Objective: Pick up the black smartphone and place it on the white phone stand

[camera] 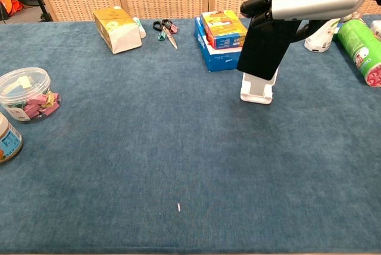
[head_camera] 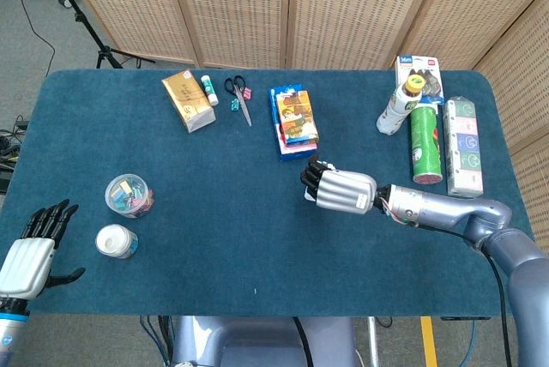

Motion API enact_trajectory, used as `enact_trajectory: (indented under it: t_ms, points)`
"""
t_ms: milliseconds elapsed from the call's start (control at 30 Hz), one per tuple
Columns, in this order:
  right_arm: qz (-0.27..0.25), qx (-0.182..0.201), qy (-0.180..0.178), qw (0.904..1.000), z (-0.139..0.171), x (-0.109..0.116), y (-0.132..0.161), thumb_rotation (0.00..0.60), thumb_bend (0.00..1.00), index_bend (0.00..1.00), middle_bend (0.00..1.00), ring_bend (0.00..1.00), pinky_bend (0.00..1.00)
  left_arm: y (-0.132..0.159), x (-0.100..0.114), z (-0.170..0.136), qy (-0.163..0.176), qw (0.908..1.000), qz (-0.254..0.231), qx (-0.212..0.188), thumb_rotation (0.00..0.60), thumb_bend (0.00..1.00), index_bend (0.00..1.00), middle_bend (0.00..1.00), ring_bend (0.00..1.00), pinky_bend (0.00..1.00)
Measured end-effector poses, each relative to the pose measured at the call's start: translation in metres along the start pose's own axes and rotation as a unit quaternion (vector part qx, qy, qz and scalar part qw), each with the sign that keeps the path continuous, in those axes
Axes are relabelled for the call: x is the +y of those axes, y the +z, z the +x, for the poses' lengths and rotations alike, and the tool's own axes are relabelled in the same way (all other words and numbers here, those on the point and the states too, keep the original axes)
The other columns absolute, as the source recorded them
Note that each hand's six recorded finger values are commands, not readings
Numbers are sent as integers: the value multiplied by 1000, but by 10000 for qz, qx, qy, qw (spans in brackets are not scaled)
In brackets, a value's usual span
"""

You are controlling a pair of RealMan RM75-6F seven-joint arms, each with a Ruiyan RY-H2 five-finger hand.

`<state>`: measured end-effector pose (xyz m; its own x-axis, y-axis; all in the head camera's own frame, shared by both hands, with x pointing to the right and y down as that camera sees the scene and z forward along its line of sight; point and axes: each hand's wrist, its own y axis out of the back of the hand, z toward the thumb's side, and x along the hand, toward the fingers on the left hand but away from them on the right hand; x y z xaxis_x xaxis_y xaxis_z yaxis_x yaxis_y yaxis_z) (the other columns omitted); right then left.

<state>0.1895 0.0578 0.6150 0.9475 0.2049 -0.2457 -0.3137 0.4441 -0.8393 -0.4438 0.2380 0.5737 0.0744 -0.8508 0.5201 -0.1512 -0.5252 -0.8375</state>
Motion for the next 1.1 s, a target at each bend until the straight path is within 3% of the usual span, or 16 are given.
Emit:
enact_trajectory:
  t_ms: [433, 1100]
  points:
    - [284, 573, 147, 9978, 9, -17, 12, 600, 452, 554, 583, 454, 390, 2, -6, 4, -77, 9999, 98, 37, 600, 0, 0, 0, 0, 0]
    - [193, 615, 160, 9978, -1, -26, 21, 600, 440, 554, 582, 454, 390, 3, -11, 7, -121, 9998, 160, 83, 600, 0, 0, 0, 0, 0]
